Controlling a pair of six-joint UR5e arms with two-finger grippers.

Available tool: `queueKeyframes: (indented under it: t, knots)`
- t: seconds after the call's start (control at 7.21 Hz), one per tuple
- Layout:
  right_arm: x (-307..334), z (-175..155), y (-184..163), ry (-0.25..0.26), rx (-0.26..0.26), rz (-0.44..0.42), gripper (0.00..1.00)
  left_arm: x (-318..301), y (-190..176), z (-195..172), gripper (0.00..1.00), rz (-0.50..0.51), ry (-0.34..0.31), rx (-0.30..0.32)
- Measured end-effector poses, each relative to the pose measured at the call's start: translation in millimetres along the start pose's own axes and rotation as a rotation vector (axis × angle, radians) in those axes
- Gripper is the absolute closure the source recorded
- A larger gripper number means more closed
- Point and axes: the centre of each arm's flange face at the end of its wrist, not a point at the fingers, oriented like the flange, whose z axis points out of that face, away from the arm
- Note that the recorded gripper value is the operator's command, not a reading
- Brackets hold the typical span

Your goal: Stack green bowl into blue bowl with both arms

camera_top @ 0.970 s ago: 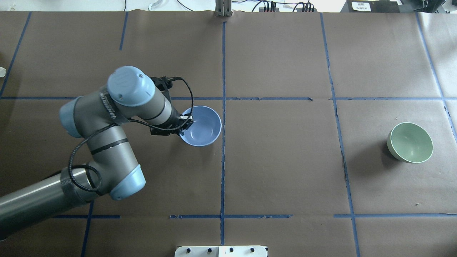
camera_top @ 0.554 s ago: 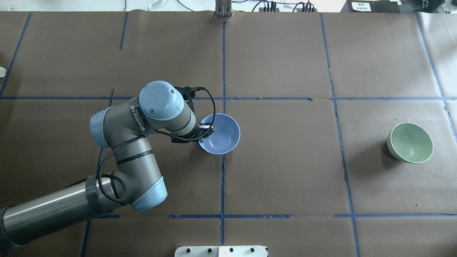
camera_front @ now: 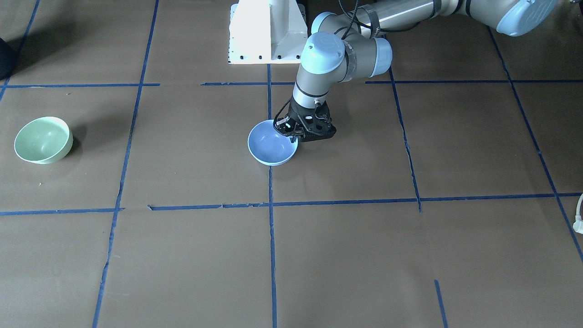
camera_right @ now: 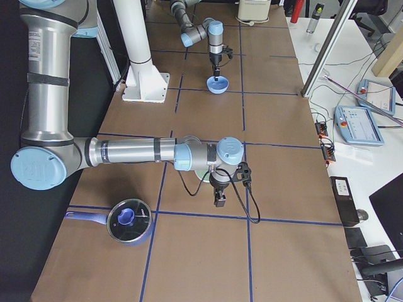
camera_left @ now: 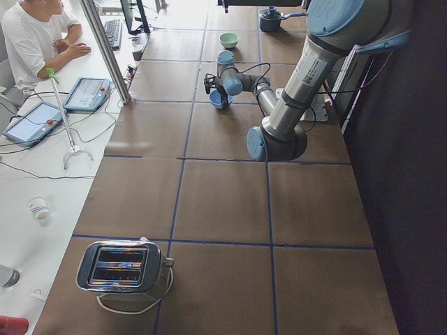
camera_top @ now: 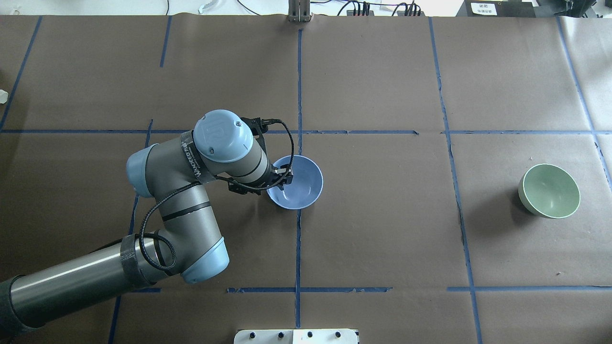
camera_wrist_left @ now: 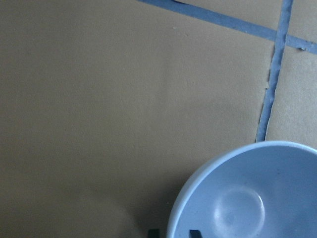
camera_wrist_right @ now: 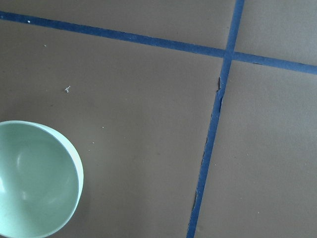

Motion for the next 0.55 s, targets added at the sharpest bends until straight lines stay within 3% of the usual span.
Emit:
queueKeyframes:
  t: [0.28,0.55]
  knots:
    - [-5.6,-5.6,-7.2,0.001,0.012,-0.014,0.00,-25.0,-33.3,-40.0,0.00,0.064,-0.061,-0.018]
    - [-10.0,-10.1,-10.6,0.001,0.022,-0.022,0.00,-122.7,-95.1,-109.8,0.00,0.253,-0.152,-0.034]
